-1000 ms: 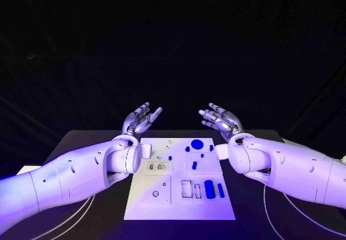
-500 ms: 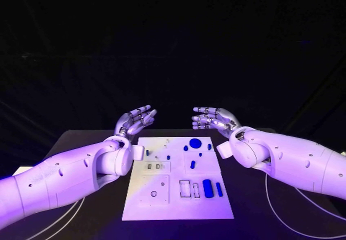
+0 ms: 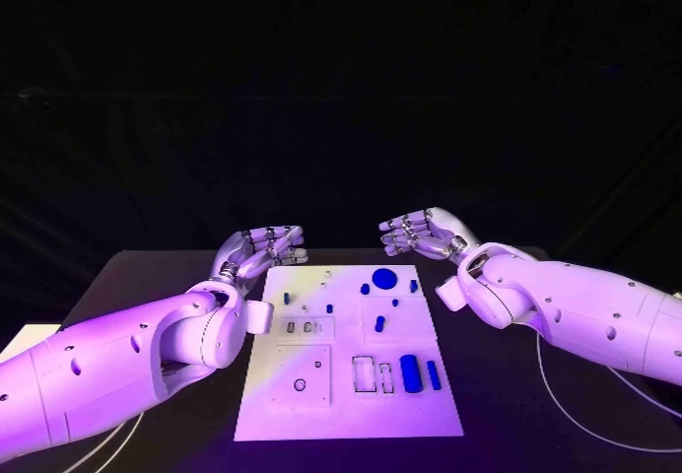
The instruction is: Assemble the parts on the task board
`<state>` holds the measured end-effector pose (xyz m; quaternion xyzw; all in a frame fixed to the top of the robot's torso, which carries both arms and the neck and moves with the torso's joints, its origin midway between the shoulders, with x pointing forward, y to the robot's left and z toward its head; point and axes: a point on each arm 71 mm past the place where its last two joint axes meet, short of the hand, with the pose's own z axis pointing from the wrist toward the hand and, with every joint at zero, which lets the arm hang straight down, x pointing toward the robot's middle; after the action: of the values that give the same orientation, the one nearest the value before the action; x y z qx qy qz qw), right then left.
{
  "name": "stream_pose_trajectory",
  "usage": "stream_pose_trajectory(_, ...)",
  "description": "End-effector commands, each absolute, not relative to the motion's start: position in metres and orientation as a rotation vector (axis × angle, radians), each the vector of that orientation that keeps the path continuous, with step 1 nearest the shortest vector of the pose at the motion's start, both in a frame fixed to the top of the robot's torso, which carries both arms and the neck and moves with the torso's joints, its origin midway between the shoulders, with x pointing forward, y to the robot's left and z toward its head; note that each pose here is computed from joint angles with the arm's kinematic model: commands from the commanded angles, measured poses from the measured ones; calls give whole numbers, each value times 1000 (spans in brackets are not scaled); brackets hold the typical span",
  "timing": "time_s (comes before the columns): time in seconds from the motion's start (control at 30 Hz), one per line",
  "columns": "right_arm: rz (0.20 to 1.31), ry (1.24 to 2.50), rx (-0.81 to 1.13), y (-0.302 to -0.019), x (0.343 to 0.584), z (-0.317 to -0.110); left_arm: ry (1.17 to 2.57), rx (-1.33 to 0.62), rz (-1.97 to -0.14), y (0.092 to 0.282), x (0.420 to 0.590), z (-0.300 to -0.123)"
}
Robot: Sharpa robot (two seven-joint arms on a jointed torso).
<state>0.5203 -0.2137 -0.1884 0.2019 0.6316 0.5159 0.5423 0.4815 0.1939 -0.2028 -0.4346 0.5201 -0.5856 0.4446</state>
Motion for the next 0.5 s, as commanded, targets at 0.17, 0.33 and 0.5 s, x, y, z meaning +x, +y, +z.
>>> stream_pose_trajectory(0.17, 994, 1567, 113, -208, 522, -180, 1296, -1052, -1527, 191, 468, -191)
stream_pose_trajectory(0.33, 820, 1642, -87, -200, 525, -176, 1311, -1116, -1568, 188, 458, -187)
stream_pose_trajectory(0.5, 662, 1674, -240, -193, 530, -170, 1331, -1185, -1607, 184, 446, -183)
